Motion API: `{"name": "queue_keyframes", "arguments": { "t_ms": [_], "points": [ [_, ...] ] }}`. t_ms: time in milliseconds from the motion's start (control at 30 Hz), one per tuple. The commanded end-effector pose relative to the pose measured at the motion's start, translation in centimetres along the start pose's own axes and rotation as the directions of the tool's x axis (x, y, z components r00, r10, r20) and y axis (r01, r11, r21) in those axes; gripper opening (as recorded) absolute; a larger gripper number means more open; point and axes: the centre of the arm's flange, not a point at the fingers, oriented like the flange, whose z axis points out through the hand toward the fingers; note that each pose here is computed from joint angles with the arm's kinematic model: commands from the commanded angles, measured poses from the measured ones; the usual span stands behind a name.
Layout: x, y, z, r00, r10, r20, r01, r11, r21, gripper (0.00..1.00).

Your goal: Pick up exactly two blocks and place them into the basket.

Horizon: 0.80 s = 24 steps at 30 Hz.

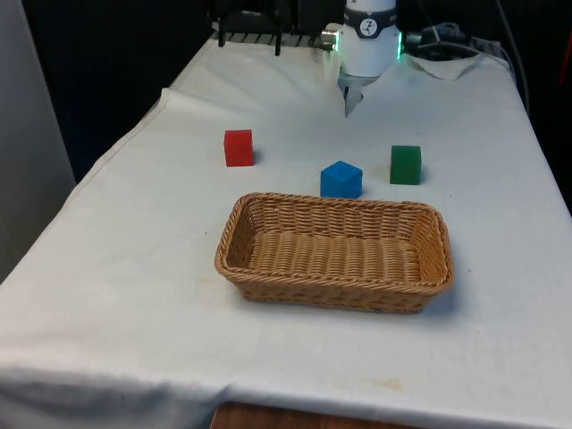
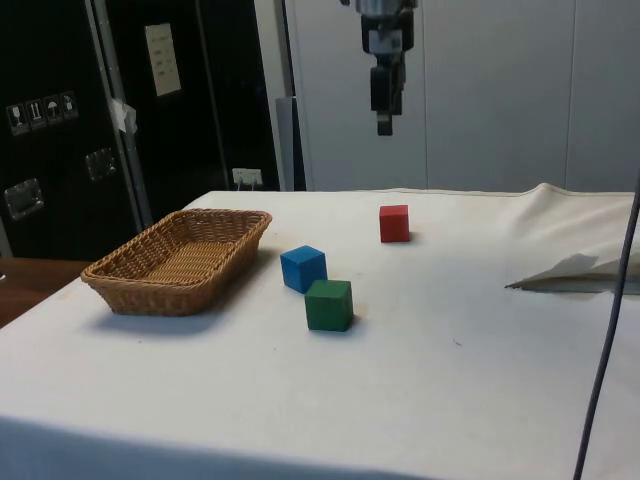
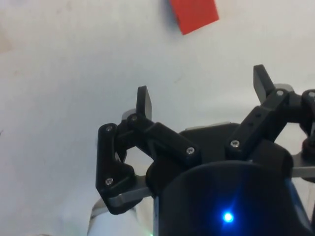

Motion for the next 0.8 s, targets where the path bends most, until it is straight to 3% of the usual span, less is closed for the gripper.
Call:
{"name": "queue_keyframes", "arguments": {
  "t_ms": [0, 100, 133, 200, 400, 433, 500, 700, 733, 767],
  "points": [
    [-0.2, 0.6, 0.6, 0.9999, -0.003, -0.013, 0.003, 1.0, -0.001, 1.0],
    [-0.4, 1.4, 1.6, 0.9998, -0.005, -0.021, 0.005, 1.0, -0.005, 1.0],
    [-0.4, 1.2, 1.4, 1.0, -0.002, -0.01, 0.002, 1.0, -0.009, 1.0],
    [-0.6, 2.0, 2.5, 0.9996, -0.005, -0.027, 0.005, 0.9999, -0.011, 1.0],
    [-0.8, 2.7, 4.2, 0.9992, -0.012, -0.037, 0.011, 0.9998, -0.017, 1.0],
    [-0.7, 2.8, 4.2, 0.9996, -0.007, -0.025, 0.007, 0.9997, -0.025, 1.0],
    [-0.8, 2.7, 5.0, 0.999, -0.011, -0.043, 0.01, 0.9998, -0.016, 1.0],
    [-0.9, 2.5, 6.5, 0.9986, -0.009, -0.052, 0.009, 0.9999, -0.009, 1.0],
    [-0.7, 2.8, 6.6, 0.9991, -0.009, -0.041, 0.008, 0.9997, -0.022, 1.0],
    [-0.9, 2.4, 6.7, 0.9985, -0.009, -0.054, 0.009, 0.9999, -0.008, 1.0]
  ]
}}
